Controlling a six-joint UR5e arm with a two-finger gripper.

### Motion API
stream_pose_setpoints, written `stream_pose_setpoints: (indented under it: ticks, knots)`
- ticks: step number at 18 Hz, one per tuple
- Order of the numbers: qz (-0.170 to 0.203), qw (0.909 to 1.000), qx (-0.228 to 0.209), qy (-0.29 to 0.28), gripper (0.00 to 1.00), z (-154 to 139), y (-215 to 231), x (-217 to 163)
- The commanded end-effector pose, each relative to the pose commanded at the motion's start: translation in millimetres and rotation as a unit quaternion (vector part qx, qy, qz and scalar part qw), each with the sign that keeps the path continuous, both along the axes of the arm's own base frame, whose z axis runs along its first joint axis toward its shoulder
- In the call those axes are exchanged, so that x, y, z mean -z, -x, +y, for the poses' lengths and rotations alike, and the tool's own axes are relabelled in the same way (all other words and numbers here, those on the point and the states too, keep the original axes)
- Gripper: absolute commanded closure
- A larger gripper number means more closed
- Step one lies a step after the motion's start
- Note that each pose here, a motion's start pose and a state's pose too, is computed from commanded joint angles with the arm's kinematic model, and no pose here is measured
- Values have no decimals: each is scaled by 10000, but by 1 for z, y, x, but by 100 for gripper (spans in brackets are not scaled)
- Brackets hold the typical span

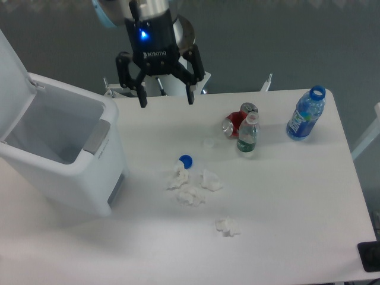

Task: Close the trash can
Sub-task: 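Raise the gripper up and away from the table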

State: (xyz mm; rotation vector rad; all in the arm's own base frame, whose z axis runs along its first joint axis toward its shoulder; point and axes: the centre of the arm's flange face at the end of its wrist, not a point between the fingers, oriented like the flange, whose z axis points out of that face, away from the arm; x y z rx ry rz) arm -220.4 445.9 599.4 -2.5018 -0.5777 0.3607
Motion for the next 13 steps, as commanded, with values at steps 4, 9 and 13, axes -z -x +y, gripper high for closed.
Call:
stream_pose_setpoints:
  ticks: [4,9,13]
  knots:
    - [-360,9975,-66,-599,0,-8,-29,-25]
    - [-671,9919,302,-1032,0,2,-70,-47]
    - [-1099,9825,720,-1318,0,14,-104,-55]
